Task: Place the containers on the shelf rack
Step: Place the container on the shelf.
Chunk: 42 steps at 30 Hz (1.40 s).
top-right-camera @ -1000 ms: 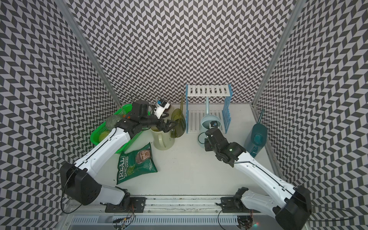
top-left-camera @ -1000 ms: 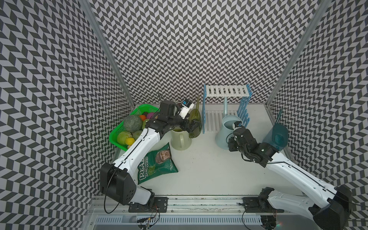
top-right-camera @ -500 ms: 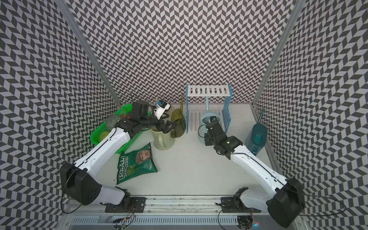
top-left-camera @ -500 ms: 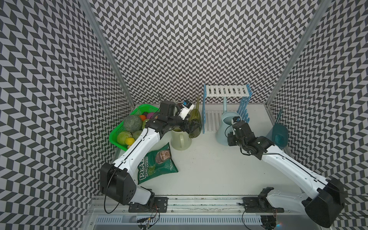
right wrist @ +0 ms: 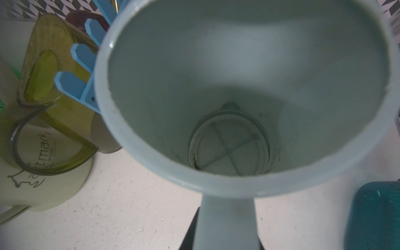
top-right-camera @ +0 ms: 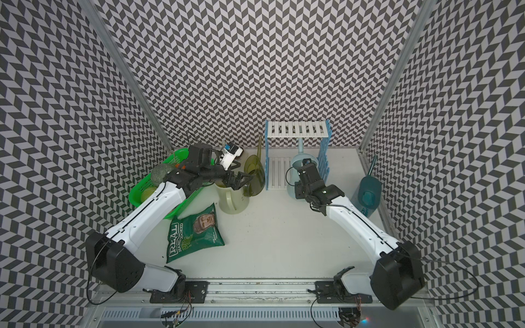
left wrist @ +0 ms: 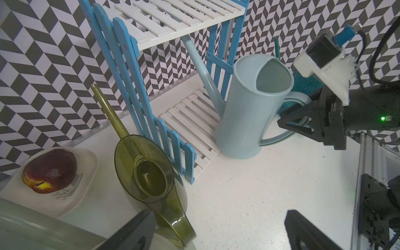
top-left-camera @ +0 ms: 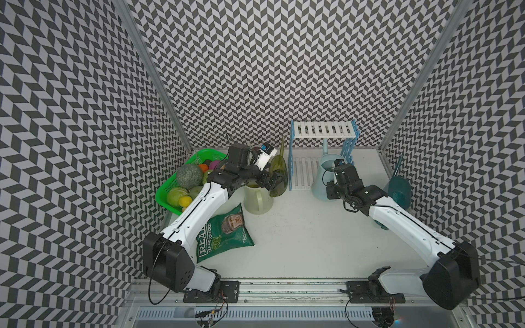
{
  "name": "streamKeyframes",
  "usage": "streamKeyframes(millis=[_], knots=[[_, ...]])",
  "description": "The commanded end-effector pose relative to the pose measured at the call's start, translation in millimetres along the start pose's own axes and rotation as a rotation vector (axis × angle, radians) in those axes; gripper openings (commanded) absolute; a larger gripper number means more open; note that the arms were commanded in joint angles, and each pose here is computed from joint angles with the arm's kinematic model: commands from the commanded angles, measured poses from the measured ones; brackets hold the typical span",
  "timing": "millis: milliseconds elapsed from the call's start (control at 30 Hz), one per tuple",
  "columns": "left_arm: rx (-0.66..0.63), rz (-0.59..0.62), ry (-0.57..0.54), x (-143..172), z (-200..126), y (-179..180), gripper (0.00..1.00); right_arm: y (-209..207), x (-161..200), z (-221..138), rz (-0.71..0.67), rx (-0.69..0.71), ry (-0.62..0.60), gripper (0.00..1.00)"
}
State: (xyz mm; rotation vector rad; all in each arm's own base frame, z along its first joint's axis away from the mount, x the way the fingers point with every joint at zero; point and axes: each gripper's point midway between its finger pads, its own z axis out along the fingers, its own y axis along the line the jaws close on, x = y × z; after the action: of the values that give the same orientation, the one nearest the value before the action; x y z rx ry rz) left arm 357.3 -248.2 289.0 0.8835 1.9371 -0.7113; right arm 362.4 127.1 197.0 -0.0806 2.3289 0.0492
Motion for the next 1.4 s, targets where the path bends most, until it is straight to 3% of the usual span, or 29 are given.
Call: streamKeyframes(millis=[0, 500, 1067, 1367], knots=[[-0.018, 0.025, -0.031, -15.1, -9.7, 0.3, 1.00, 3.7, -52.3, -7.2, 0.033, -0.030, -0.160, 0.04], [-0.023, 0.023, -0.019, -10.8, -9.9, 0.4, 1.00, -5.6, -78.3, 36.2, 0.015, -0.014, -0.125, 0.03], [-0.019, 0.008, -0.009, -4.6, -6.4, 1.1, 1.00, -22.9, -78.0, 61.8, 0.026, -0.007, -0.117, 0.04], [-0.019, 0.012, -0.010, -4.3, -6.8, 1.3, 1.00, -28.0, -75.9, 62.2, 0.022, 0.001, -0.108, 0.21]])
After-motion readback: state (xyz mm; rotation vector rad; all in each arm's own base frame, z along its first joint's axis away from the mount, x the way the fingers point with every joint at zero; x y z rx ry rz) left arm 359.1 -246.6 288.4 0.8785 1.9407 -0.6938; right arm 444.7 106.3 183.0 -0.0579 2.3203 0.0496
